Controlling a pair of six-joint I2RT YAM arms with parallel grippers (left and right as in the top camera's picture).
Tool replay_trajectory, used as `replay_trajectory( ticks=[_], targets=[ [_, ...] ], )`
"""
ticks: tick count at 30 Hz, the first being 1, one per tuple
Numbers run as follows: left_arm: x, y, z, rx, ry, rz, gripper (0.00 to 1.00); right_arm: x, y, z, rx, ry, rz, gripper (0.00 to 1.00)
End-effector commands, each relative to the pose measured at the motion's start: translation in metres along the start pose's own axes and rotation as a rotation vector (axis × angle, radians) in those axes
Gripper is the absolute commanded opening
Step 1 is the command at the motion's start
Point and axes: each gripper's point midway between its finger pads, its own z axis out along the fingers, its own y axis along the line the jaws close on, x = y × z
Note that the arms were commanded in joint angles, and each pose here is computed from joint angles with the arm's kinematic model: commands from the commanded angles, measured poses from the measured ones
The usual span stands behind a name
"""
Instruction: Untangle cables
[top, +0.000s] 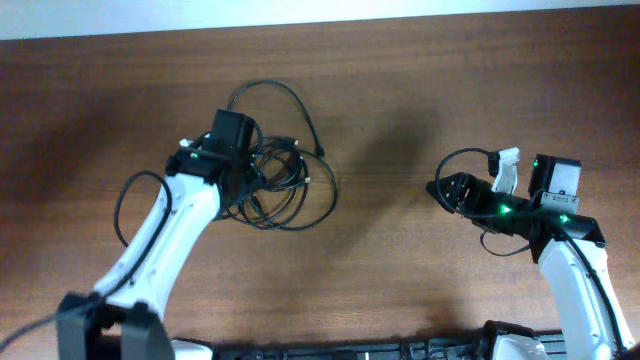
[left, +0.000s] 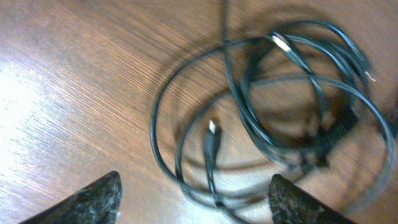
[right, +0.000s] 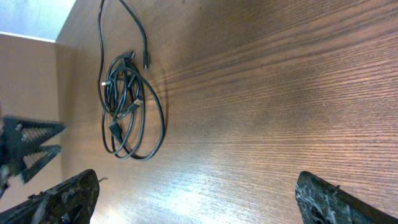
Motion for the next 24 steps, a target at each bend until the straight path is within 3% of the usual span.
replay_trajectory(
  ticks=[1,3,4,6,10,15,19,24],
  targets=[
    [-0.016,0.008,0.029,-0.018,0.021,-0.150,0.72,0.002,-0.001,0.001,0.009,0.010,-0.039,0.99],
    [-0.023,-0.014,0.042,0.115,0.079,-0.197,0.64,0.002,-0.001,0.001,0.010,0.010,-0.039,0.99],
    [-0.028,-0.019,0.049,0.139,0.081,-0.218,0.56,0.002,-0.001,0.001,0.010,0.011,-0.039,0.99],
    [-0.026,-0.017,0.059,0.111,0.101,-0.322,0.49,0.002,-0.001,0.001,0.010,0.011,-0.038,0.99],
    [-0.029,-0.023,0.079,0.111,0.103,-0.409,0.42,0.001,-0.006,0.001,0.035,0.006,-0.037,0.99],
    [-0.023,-0.024,0.110,0.081,0.126,-0.414,0.38,0.002,-0.006,0.001,0.035,0.007,-0.036,0.99],
    [-0.018,-0.022,0.117,0.061,0.147,-0.411,0.00,0.002,-0.006,0.001,0.035,0.007,-0.036,0.99],
    [-0.025,-0.041,0.073,0.173,0.168,-0.324,0.00,0.012,-0.008,0.001,0.045,0.045,0.000,0.99]
  ],
)
